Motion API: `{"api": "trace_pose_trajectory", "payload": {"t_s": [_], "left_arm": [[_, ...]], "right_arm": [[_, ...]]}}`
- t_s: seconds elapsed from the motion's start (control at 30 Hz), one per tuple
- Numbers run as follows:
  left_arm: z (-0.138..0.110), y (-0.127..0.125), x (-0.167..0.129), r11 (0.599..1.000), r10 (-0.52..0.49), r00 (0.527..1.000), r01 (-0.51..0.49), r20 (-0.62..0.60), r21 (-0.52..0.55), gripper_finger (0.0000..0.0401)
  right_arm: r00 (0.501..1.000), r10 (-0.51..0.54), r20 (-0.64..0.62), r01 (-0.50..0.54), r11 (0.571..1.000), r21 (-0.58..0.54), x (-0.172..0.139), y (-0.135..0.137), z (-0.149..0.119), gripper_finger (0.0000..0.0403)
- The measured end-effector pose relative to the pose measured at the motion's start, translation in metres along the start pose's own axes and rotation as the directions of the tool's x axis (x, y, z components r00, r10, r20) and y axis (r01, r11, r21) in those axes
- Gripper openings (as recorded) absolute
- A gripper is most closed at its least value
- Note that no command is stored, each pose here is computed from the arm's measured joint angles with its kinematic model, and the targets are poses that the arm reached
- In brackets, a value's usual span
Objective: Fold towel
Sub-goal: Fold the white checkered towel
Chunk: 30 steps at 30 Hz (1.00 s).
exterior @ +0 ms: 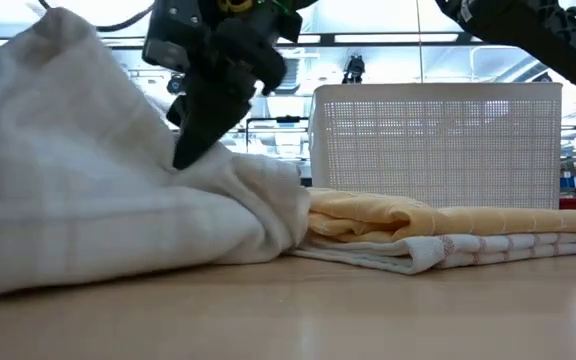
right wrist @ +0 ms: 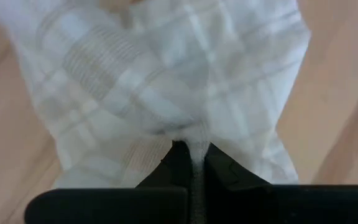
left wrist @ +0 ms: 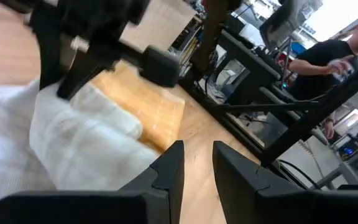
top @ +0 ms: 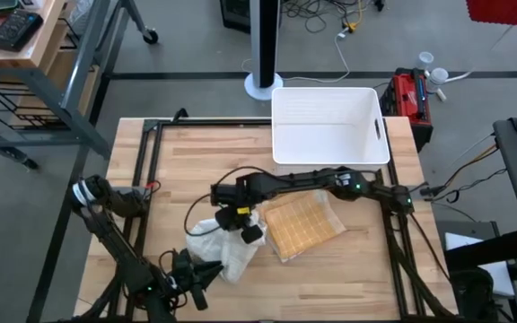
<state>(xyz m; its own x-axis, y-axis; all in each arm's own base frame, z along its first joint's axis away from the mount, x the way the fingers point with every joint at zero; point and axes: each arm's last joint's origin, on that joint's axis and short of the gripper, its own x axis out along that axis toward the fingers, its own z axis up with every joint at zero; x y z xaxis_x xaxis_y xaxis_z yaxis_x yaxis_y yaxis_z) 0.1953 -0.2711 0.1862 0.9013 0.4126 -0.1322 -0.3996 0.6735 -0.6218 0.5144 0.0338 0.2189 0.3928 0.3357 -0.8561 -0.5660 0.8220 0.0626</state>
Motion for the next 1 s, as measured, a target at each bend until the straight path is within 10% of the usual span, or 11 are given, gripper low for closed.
{"api": "trace_pose_trajectory", "payload": {"t_s": [0.4,0.7,1.0], "left_arm": [[0.026,0.005,0.03,0.992,0.1,0.979,-0.085,-0.18,0.091,0.0075],[0.036,0.052,0.045,0.872,0.489,0.779,-0.452,-0.394,0.188,0.0075],[0.04,0.067,0.047,0.79,0.612,0.679,-0.545,-0.406,0.28,0.0075]], "right_arm": [[0.991,-0.097,0.087,0.09,0.992,0.084,-0.023,-0.023,0.001,0.0002],[0.999,-0.044,-0.004,0.044,0.999,0.002,-0.023,-0.021,-0.01,0.0002],[1.0,-0.008,0.024,0.008,1.0,-0.002,-0.03,-0.018,-0.008,0.0002]]}}
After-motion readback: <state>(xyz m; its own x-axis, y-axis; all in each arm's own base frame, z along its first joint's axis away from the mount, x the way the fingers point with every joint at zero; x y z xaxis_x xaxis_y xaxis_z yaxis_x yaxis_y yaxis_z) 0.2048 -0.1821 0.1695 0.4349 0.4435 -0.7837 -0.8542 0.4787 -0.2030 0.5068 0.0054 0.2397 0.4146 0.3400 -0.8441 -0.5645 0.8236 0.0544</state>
